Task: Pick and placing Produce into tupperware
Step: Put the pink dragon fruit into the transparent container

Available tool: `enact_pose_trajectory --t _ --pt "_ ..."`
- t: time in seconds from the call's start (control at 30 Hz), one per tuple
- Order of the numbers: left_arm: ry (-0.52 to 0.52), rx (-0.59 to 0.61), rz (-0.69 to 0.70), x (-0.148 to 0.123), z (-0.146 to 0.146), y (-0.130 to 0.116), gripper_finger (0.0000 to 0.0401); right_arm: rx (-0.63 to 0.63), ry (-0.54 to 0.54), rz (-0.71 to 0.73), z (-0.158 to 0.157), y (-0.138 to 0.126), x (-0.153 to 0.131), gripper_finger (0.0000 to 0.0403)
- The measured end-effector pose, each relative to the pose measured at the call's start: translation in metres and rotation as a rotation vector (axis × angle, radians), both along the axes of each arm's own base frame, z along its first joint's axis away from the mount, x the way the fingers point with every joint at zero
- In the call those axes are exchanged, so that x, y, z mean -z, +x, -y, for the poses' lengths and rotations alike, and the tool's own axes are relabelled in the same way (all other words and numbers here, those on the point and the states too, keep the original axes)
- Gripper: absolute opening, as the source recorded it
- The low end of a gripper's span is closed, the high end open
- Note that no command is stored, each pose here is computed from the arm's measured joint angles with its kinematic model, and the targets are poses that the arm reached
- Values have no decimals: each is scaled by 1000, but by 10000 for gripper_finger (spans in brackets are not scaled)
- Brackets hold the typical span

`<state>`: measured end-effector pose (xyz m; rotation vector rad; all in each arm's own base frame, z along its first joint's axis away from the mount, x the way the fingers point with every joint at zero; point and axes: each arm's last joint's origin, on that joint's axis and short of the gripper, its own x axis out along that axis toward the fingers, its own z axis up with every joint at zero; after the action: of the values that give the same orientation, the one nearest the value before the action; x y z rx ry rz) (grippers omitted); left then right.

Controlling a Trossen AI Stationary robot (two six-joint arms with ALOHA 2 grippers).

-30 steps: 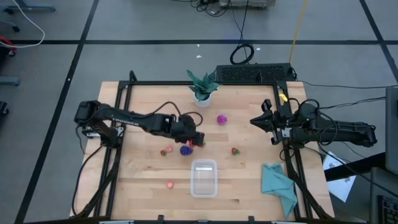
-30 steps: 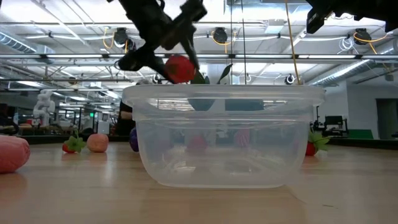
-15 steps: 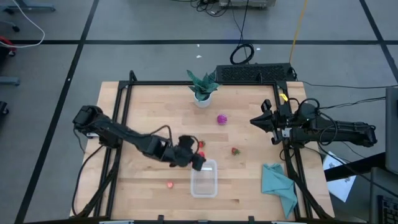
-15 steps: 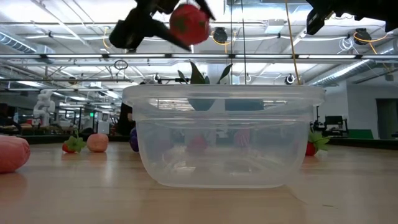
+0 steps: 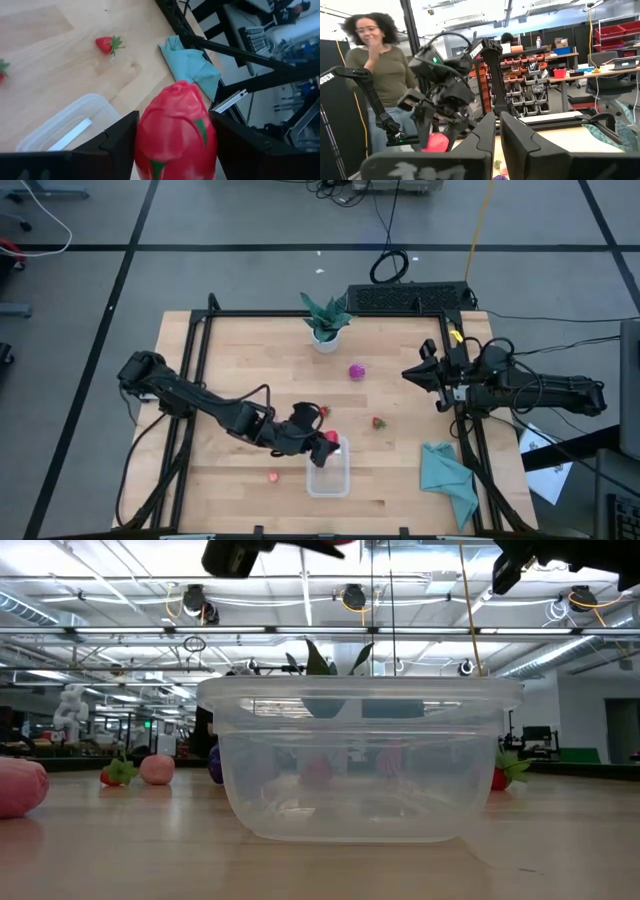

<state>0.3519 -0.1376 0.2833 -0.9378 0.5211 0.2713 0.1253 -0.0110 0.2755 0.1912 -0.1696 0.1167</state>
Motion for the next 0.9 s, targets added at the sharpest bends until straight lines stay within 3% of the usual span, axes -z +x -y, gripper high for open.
enact_pose_trajectory --t 0.6,0.9 --pt "41 199 34 -5 12 0 230 1 0 2 0 0 0 18" --pt "-36 181 -112 4 10 -7 230 2 -9 45 0 -1 -4 18"
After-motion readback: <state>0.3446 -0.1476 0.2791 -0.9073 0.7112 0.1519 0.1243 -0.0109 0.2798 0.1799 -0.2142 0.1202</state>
